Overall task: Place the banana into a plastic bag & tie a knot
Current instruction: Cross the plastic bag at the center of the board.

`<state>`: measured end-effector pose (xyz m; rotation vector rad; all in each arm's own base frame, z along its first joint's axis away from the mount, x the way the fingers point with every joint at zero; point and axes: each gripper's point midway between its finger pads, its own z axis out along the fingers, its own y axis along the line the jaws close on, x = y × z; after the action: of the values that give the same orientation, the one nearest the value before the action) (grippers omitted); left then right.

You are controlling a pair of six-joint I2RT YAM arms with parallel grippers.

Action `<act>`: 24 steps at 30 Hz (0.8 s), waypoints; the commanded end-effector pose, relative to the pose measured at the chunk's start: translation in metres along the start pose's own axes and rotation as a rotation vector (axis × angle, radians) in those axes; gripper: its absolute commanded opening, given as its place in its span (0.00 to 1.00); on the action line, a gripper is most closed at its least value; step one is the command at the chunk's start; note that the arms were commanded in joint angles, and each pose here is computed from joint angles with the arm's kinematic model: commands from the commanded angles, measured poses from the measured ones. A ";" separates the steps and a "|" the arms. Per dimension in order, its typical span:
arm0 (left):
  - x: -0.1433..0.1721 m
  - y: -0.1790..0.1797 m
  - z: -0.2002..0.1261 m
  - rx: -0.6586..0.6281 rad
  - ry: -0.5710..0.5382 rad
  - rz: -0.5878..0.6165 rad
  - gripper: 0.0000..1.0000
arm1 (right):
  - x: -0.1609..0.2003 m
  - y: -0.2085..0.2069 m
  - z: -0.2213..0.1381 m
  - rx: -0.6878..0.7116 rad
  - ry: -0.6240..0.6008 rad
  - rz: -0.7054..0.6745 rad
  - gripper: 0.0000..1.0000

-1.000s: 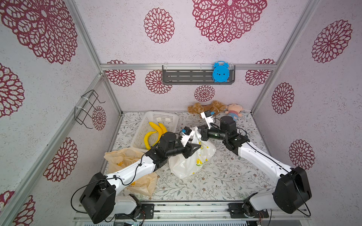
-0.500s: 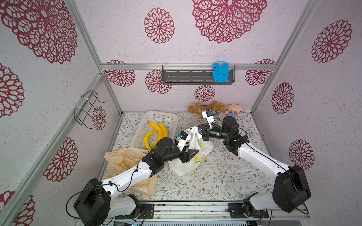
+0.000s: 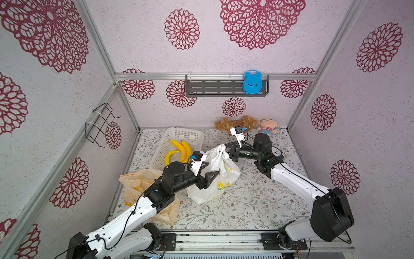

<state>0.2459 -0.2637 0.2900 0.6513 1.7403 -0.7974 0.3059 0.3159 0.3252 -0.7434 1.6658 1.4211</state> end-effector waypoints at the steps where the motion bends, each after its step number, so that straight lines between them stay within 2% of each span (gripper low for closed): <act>1: -0.017 0.025 0.001 -0.157 -0.002 0.034 0.75 | -0.007 0.009 -0.002 -0.035 -0.012 -0.061 0.00; 6: -0.015 0.052 0.023 -0.272 0.058 0.085 0.78 | -0.006 0.010 -0.001 -0.044 -0.004 -0.059 0.00; 9: -0.005 0.054 0.041 -0.239 0.088 0.100 0.79 | -0.007 0.010 0.000 -0.046 -0.001 -0.058 0.00; 12: 0.008 0.054 0.055 -0.201 0.127 0.104 0.74 | -0.009 0.011 0.000 -0.043 0.003 -0.060 0.00; 15: 0.012 0.048 0.062 -0.153 0.126 0.087 0.57 | -0.009 0.009 -0.001 -0.024 0.003 -0.068 0.00; 17: 0.013 0.045 0.062 -0.136 0.118 0.066 0.37 | -0.010 0.008 -0.002 -0.014 0.000 -0.071 0.00; 20: 0.013 0.041 0.061 -0.117 0.101 0.034 0.15 | -0.011 0.005 -0.001 -0.001 -0.006 -0.073 0.00; 24: 0.016 0.032 0.060 -0.084 0.080 -0.002 0.02 | -0.016 -0.003 0.000 0.037 -0.032 -0.063 0.00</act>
<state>0.3084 -0.2845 0.2455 0.6516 1.8781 -0.6321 0.3080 0.3157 0.3130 -0.7510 1.7054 1.3946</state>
